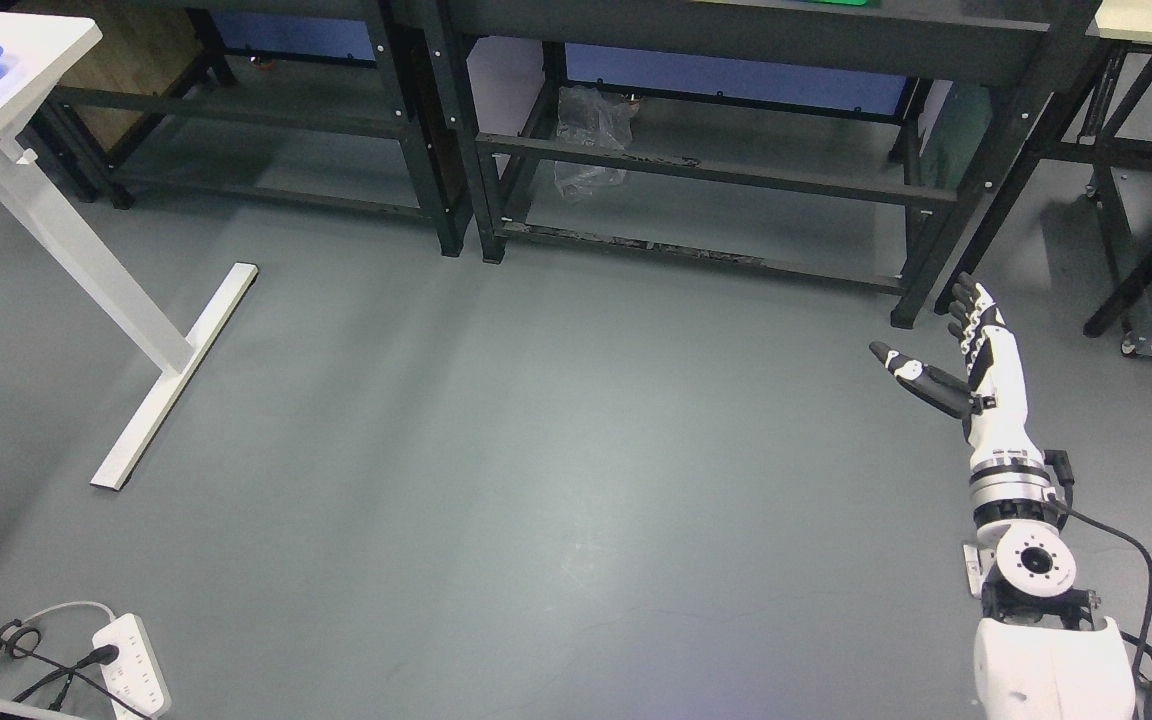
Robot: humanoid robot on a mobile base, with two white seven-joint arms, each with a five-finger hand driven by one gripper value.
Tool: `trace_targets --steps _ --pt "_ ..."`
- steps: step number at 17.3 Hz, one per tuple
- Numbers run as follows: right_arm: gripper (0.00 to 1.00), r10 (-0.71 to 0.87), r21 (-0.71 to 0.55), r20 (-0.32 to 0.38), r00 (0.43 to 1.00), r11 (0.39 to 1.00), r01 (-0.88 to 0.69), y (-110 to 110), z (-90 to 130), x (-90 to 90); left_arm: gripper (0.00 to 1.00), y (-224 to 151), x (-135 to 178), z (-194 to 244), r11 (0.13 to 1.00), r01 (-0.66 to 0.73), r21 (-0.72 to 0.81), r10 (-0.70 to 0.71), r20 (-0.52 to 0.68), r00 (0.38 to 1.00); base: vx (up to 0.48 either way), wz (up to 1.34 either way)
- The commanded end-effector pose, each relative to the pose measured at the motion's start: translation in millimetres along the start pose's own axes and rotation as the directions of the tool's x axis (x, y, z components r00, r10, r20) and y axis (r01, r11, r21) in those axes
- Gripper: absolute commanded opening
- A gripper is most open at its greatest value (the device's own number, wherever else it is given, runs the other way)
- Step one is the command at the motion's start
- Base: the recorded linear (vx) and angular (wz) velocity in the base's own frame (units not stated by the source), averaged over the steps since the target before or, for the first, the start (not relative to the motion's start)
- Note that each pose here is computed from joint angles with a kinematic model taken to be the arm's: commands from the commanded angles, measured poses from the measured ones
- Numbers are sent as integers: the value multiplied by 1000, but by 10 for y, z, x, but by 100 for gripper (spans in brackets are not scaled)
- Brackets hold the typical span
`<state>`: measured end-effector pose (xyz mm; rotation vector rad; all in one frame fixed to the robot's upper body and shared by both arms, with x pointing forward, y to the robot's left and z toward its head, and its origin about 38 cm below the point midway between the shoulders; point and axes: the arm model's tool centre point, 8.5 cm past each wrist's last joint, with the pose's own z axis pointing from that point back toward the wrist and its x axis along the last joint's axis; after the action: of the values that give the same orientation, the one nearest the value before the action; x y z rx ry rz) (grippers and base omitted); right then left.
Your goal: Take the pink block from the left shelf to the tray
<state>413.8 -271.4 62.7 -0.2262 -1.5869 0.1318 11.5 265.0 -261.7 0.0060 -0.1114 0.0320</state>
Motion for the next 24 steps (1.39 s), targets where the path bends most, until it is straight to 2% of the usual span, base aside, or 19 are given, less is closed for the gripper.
trace_targets --steps 1,11,13,15,20,21,22,23,24 --pt "100 19 -32 101 995 999 -16 -175 -18 346 100 107 214 -9 1000 6 16 -7 41 999 0 0" --pt "100 25 -20 103 994 1000 -23 -132 -56 378 100 107 214 -9 1000 6 16 -7 41 999 0 0" --pt "100 28 -16 69 997 1000 -27 -128 -54 331 100 107 214 -9 1000 6 16 -7 41 999 0 0" --pt "100 21 -14 4 1000 1000 -21 -132 -61 259 100 107 214 -9 1000 6 16 -7 41 999 0 0" --pt "100 46 -25 16 999 999 -46 -168 -96 300 100 107 214 -9 1000 6 16 -7 41 999 2 0" --pt "99 125 -23 18 992 992 -124 -144 -102 314 100 107 214 -9 1000 6 16 -7 41 999 12 0" --pt "97 300 -15 32 954 954 -299 -84 -117 353 100 107 214 -9 1000 6 16 -7 41 999 23 0" --pt "96 487 -7 58 871 873 -488 -31 -165 431 100 107 214 -9 1000 6 16 -7 41 999 37 0" --pt "96 742 -7 91 664 668 -745 15 -205 496 100 107 214 -9 1000 6 16 -7 41 999 37 0"
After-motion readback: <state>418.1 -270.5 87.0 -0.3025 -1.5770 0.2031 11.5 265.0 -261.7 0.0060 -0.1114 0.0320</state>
